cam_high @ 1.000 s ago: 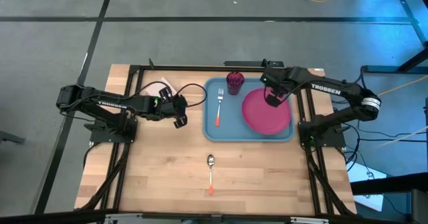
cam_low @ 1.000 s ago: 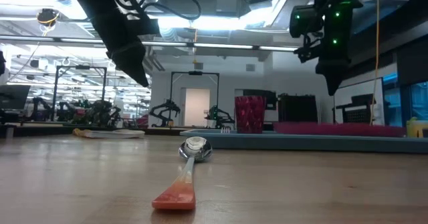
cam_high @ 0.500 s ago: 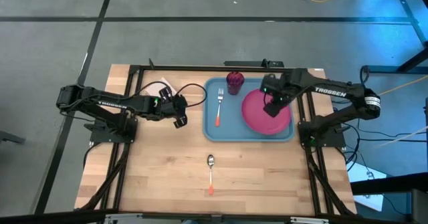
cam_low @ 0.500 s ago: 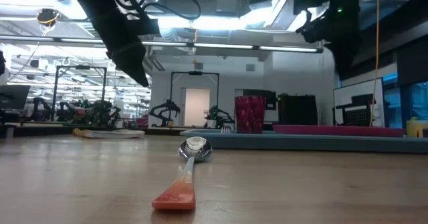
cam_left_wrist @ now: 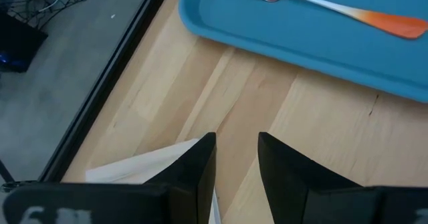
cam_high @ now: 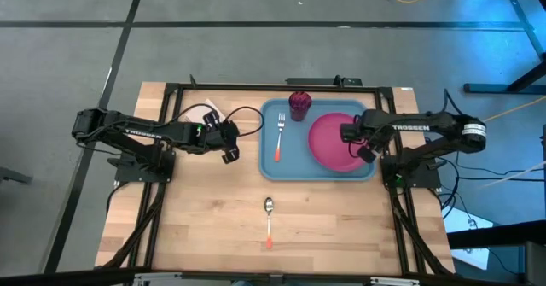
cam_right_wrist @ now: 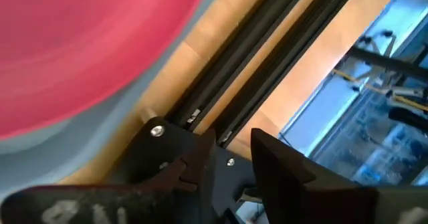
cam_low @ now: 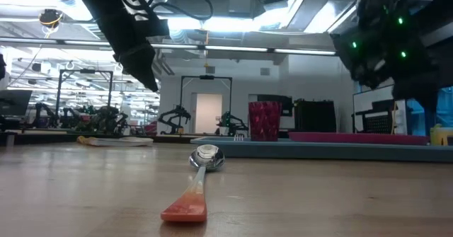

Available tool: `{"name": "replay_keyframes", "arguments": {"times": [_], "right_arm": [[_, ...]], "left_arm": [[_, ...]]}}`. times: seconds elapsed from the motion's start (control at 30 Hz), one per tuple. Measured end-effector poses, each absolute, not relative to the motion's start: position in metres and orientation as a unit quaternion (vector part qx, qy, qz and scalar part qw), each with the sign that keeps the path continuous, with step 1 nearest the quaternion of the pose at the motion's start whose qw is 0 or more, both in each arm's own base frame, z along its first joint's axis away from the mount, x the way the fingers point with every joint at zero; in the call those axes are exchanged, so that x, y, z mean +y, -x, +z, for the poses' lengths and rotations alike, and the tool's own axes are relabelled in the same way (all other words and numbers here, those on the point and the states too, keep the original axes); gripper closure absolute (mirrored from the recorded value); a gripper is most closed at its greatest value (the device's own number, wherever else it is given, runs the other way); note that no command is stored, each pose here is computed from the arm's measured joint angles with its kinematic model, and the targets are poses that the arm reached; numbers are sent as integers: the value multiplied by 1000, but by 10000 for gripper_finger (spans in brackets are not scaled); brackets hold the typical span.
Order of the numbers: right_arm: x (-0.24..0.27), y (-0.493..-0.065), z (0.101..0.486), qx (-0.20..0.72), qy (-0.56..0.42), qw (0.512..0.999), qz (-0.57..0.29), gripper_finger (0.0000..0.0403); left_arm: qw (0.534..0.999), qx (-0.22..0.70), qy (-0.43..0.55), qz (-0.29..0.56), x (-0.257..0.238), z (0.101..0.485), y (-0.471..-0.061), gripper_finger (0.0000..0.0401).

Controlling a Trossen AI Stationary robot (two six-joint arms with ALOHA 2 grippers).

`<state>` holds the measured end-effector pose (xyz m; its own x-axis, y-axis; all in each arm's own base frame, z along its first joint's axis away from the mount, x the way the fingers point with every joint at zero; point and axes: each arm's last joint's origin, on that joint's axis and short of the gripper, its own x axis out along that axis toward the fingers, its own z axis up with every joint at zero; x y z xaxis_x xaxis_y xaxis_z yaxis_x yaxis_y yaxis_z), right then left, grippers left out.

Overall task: Pick and place plate/cup/fork/spoon on tray
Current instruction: Put the pink plate on the blue tray to the bottom right of the red cup

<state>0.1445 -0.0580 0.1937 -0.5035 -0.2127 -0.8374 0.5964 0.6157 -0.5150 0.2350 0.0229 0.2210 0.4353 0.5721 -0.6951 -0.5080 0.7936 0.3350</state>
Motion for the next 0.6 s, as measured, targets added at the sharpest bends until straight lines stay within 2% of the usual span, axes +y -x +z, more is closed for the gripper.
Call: {"name": "replay_keyframes", "arguments": {"times": [0.07, 0.17, 0.27, 0.4, 0.6], "right_arm": [[-61, -139, 186, 759, -130, 474, -428, 305], [-67, -138, 179, 738, -139, 494, -438, 320], [-75, -139, 175, 717, -169, 526, -425, 348], [-84, -134, 175, 713, -194, 517, -432, 391], [-89, -134, 174, 708, -215, 522, -425, 396]], "left_arm": [[846, 425, -38, 319, 23, 221, -235, 297], [848, 422, -37, 319, 23, 221, -236, 297], [849, 419, -36, 319, 23, 222, -236, 297], [849, 419, -36, 319, 23, 222, -236, 297], [849, 419, -36, 319, 23, 222, -236, 297]]}}
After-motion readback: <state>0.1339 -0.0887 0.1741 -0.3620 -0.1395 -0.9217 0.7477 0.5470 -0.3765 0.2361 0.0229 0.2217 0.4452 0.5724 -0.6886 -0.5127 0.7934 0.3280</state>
